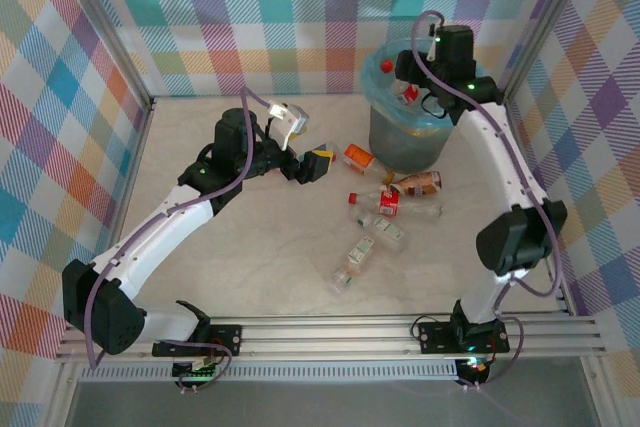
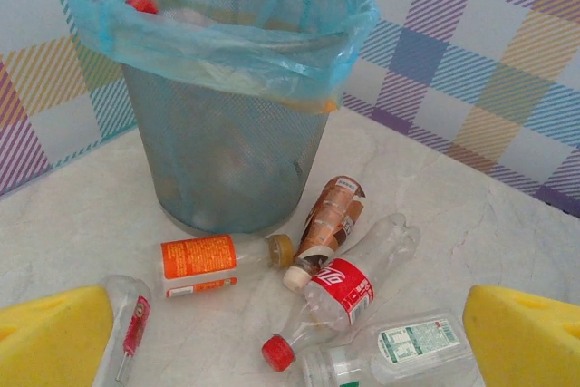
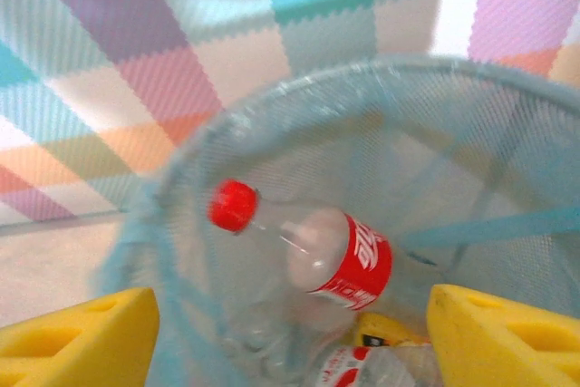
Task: Put the plastic bottles in the bin
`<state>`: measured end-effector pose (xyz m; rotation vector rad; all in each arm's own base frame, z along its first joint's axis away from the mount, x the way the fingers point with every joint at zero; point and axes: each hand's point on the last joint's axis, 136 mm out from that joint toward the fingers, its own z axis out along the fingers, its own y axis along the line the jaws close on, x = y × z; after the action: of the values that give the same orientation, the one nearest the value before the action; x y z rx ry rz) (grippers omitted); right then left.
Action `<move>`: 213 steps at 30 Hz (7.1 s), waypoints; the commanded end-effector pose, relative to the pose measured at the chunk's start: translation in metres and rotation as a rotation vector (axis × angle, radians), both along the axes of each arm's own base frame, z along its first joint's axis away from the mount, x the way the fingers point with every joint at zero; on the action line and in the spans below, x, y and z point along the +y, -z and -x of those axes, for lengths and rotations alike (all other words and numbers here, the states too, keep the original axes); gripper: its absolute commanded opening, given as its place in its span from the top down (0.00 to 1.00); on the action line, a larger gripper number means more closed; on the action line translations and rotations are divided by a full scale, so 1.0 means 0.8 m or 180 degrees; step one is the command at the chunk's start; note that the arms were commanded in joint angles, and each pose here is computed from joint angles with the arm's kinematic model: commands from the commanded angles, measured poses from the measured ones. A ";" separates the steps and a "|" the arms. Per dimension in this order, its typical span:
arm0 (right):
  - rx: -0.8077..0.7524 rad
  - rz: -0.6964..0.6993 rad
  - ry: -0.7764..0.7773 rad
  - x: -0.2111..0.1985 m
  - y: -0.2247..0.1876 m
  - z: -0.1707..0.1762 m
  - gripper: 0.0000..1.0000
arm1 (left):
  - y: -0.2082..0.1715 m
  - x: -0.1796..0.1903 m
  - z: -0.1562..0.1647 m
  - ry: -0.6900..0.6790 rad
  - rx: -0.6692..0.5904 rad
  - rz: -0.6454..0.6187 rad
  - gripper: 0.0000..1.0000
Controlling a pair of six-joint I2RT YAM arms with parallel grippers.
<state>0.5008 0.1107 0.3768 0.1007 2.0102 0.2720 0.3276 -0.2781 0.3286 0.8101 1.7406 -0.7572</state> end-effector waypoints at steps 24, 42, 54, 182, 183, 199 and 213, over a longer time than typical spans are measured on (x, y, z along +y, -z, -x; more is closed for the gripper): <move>-0.0102 -0.0361 -0.1410 0.077 -0.019 0.259 0.27 | 0.106 -0.038 0.082 0.0123 0.0707 -0.0914 0.05; -0.0219 -0.0118 -0.1183 0.021 0.061 0.332 0.22 | 0.300 -0.113 0.209 -0.0037 0.1585 -0.1778 0.08; -0.0099 -0.0211 -0.1205 0.024 0.077 0.336 0.22 | 0.350 -0.102 0.206 -0.0246 0.1642 -0.2061 0.10; 0.0371 0.1540 -0.0267 0.019 0.031 0.028 0.44 | 0.040 -0.006 0.147 -0.0740 -0.0309 -0.0178 0.05; 0.0434 0.1445 -0.0285 0.023 0.041 0.024 0.43 | 0.042 -0.003 0.147 -0.0760 -0.0290 -0.0175 0.05; 0.1221 0.0812 -0.0389 0.022 0.176 -0.026 0.36 | 0.056 0.013 0.144 -0.0835 -0.0221 -0.0258 0.04; 0.1023 0.0501 -0.0281 0.017 0.119 -0.024 0.16 | 0.060 0.007 0.134 -0.0839 -0.0188 -0.0307 0.04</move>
<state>0.5274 0.1230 0.2449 -0.0854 2.4094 0.0915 0.2166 -0.2717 0.2797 0.6577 1.7880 -0.4681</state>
